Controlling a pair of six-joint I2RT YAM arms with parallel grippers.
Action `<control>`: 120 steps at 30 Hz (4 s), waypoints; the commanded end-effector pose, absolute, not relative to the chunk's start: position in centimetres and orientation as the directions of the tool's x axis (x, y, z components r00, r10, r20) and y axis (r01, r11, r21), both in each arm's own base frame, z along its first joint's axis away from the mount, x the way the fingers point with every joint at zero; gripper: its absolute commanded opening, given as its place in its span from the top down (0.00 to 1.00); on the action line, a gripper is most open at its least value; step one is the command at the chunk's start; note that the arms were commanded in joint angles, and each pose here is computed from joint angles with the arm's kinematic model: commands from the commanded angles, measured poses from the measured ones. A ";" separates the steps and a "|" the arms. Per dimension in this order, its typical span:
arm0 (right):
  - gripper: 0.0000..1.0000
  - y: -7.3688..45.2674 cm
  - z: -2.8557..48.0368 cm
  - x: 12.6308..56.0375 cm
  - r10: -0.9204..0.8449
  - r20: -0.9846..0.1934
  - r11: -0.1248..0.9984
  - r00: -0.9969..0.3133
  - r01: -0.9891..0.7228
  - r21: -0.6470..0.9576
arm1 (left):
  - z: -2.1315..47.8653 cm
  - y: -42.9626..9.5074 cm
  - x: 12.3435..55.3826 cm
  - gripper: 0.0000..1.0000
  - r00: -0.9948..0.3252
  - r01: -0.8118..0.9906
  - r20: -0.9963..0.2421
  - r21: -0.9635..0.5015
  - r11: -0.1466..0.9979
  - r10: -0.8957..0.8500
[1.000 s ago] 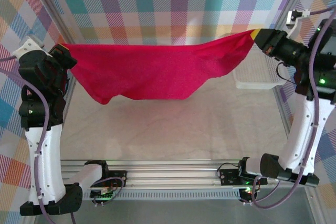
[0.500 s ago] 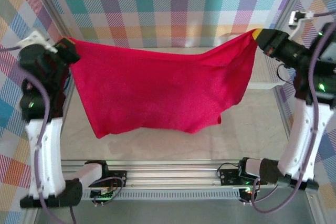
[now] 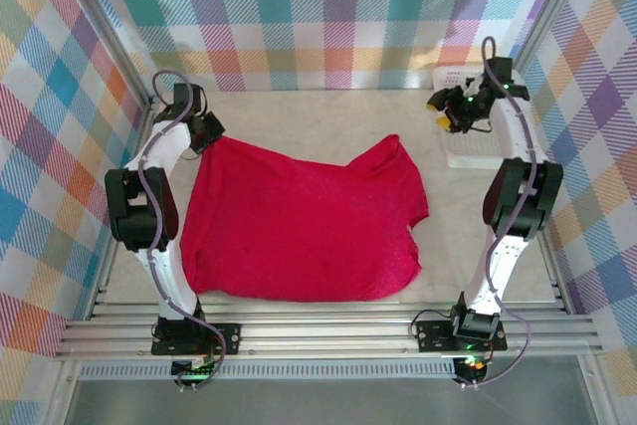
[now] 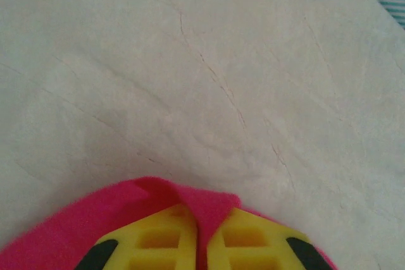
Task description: Fold the inside-out t-shirt
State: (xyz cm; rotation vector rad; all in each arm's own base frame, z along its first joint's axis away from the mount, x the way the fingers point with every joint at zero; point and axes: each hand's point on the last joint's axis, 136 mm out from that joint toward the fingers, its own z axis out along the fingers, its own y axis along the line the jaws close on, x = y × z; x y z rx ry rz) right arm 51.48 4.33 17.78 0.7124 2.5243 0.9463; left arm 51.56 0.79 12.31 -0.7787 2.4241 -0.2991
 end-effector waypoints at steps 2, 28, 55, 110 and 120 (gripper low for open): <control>0.49 8.5 20.5 50.0 0.469 -0.244 0.721 -0.849 0.207 0.662 | 13.1 -0.3 52.2 0.87 -0.669 -0.426 -0.465 -0.400 0.811 -0.580; 0.57 17.1 6.0 48.3 0.262 -0.109 0.882 -0.959 0.193 0.430 | 9.8 -2.0 46.1 0.97 -0.703 -0.441 -0.411 -0.389 0.809 -0.581; 0.87 17.7 5.8 47.7 0.240 -0.101 0.892 -0.965 0.178 0.416 | 8.9 -1.2 45.4 0.91 -0.706 -0.465 -0.419 -0.335 0.819 -0.572; 0.41 17.2 3.2 38.9 0.246 0.002 0.822 -0.969 0.210 0.529 | 3.5 -7.7 35.9 0.54 -0.785 -0.418 -0.330 -0.343 0.841 -0.524; 0.42 11.3 2.7 47.6 0.356 -0.028 0.841 -0.934 0.307 0.445 | 3.6 -5.9 45.2 0.59 -0.777 -0.436 -0.356 -0.291 0.852 -0.519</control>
